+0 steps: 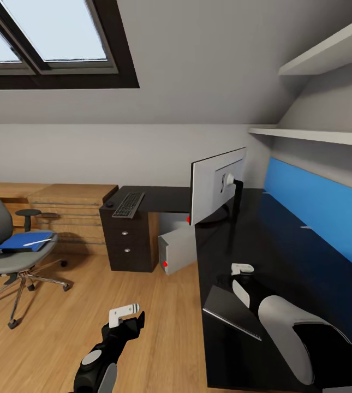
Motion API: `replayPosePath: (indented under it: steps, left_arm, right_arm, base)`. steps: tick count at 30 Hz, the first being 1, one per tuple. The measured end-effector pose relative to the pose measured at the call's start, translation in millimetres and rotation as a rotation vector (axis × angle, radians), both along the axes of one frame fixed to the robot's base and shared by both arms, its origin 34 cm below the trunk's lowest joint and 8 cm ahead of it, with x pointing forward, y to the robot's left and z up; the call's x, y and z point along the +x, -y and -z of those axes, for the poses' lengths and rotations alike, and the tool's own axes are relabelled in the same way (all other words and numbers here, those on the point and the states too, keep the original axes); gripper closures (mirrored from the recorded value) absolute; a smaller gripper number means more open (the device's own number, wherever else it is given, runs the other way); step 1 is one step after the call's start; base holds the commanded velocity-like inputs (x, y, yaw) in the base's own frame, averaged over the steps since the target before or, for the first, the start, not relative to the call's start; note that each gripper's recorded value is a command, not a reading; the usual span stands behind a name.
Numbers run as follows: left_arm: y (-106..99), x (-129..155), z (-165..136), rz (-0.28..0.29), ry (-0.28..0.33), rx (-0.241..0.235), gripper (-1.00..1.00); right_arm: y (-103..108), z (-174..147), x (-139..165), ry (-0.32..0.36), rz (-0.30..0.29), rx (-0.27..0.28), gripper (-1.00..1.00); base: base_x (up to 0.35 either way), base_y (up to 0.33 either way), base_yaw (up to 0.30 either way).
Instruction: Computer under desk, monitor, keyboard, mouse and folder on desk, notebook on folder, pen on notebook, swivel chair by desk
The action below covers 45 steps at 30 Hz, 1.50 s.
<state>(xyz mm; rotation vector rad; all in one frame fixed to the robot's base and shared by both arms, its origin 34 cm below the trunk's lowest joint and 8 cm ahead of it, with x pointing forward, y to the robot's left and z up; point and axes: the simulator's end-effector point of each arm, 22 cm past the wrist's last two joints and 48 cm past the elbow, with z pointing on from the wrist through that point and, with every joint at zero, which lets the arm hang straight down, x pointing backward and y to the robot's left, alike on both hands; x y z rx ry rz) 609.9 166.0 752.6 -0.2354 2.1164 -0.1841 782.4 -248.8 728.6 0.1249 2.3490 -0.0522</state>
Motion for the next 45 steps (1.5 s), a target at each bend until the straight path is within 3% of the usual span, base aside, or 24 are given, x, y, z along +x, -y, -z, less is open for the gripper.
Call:
replayPosePath:
  steps: [14,45]
  left_arm:
    - [-0.3,0.1,0.4,-0.001,0.0,0.002,-1.0]
    - [-0.3,0.1,0.7,0.0,0.0,0.002,-1.0]
  right_arm:
    - [0.4,0.1,-0.2,-0.005,0.002,0.0,-1.0]
    - [-0.8,0.4,-0.1,-0.004,0.0,0.0,-1.0]
  base:
    - [-0.012,0.0,0.0]
    - [-0.143,0.021,0.0]
